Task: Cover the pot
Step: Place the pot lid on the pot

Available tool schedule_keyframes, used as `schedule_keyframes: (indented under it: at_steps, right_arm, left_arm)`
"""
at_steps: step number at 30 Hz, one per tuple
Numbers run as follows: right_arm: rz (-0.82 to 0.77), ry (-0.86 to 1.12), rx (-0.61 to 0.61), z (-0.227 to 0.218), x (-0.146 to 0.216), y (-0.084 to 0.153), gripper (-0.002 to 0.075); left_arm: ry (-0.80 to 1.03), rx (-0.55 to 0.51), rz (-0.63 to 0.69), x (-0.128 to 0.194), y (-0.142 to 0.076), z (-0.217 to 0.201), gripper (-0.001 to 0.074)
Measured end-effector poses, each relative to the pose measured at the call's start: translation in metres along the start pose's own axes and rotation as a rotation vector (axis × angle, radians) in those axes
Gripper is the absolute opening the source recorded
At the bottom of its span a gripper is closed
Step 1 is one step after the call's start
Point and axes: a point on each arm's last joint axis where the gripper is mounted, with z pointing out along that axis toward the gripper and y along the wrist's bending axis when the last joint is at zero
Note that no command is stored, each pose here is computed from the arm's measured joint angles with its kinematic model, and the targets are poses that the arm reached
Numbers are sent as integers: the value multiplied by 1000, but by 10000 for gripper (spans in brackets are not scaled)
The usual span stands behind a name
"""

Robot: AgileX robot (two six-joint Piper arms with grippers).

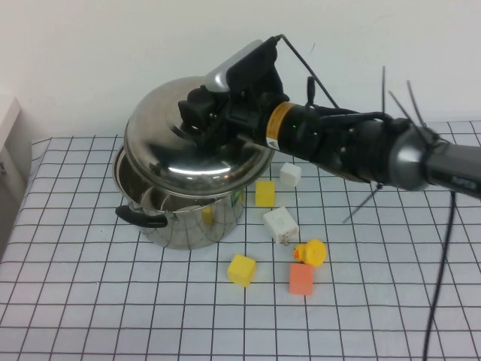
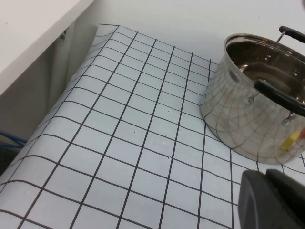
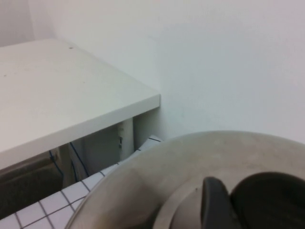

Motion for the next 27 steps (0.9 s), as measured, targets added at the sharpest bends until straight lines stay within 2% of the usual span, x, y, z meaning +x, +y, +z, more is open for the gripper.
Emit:
schedule_keyframes:
  at_steps: [11, 27]
  right_arm:
    - [25, 1, -4, 45, 16, -13, 348]
    - [28, 50, 34, 71, 53, -18, 348]
  left_arm:
    - [0, 0, 3, 0, 0, 0, -3]
    - [0, 0, 3, 0, 0, 0, -3]
